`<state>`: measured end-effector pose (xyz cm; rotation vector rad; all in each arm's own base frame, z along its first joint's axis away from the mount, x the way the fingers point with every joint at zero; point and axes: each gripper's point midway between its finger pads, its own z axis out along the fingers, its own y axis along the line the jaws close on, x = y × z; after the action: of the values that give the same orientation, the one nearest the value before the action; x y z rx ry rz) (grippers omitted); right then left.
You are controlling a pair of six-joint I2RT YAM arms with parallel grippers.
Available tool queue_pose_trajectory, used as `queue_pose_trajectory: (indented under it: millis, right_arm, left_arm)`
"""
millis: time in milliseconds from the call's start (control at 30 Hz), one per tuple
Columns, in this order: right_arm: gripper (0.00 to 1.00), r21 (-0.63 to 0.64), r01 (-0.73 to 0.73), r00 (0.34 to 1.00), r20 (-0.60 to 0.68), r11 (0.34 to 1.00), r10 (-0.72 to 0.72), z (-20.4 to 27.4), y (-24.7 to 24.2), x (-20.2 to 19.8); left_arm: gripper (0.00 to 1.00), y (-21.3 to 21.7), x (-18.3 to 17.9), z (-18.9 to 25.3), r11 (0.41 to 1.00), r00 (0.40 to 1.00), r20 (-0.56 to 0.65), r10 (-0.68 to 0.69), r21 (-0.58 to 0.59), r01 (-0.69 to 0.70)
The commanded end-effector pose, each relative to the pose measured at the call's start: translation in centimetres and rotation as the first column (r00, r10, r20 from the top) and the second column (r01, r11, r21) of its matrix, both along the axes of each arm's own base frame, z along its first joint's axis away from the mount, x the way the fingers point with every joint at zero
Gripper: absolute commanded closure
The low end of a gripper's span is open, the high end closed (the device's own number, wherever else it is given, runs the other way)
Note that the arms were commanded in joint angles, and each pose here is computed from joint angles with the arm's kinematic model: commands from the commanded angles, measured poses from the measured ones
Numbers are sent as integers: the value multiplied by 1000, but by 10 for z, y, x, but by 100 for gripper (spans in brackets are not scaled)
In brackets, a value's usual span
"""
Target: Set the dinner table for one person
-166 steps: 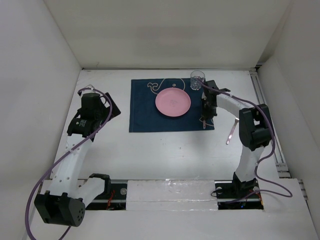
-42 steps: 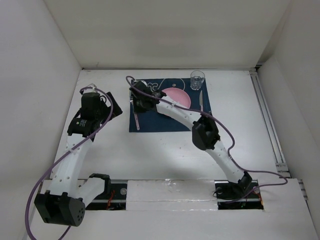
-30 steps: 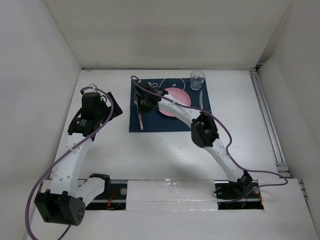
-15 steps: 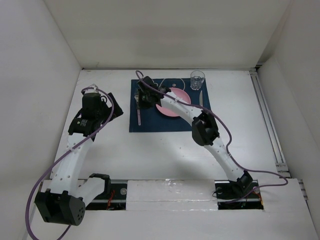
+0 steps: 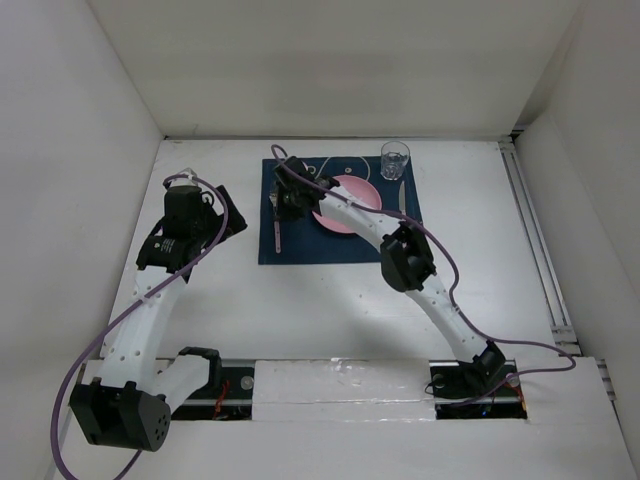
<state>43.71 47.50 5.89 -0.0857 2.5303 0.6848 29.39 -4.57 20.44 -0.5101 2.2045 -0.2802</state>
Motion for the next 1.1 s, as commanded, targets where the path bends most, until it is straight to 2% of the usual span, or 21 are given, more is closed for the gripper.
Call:
queue_pose_trajectory:
  millis: [0,167,500,1067]
  right_arm:
    - [99,29,24,997,69,999,-26,21,2,17]
    - [99,-11,16,998,64,1000,-16,15,-4,15]
    - [98,-12,26,996,81,1000,-24,20,-8,22]
    - [96,-65,12,999,53,998,-9,-14,-15,24]
  left_arm:
    - [0,-2,3,3,1000,1000,22,-16,0,16]
    - [0,-2,3,3,1000,1000,22,-16,0,16]
    - [0,-3,3,3,1000,999,22,-23,-6,24]
    - [0,-3,3,3,1000,999,22,-23,-6,24]
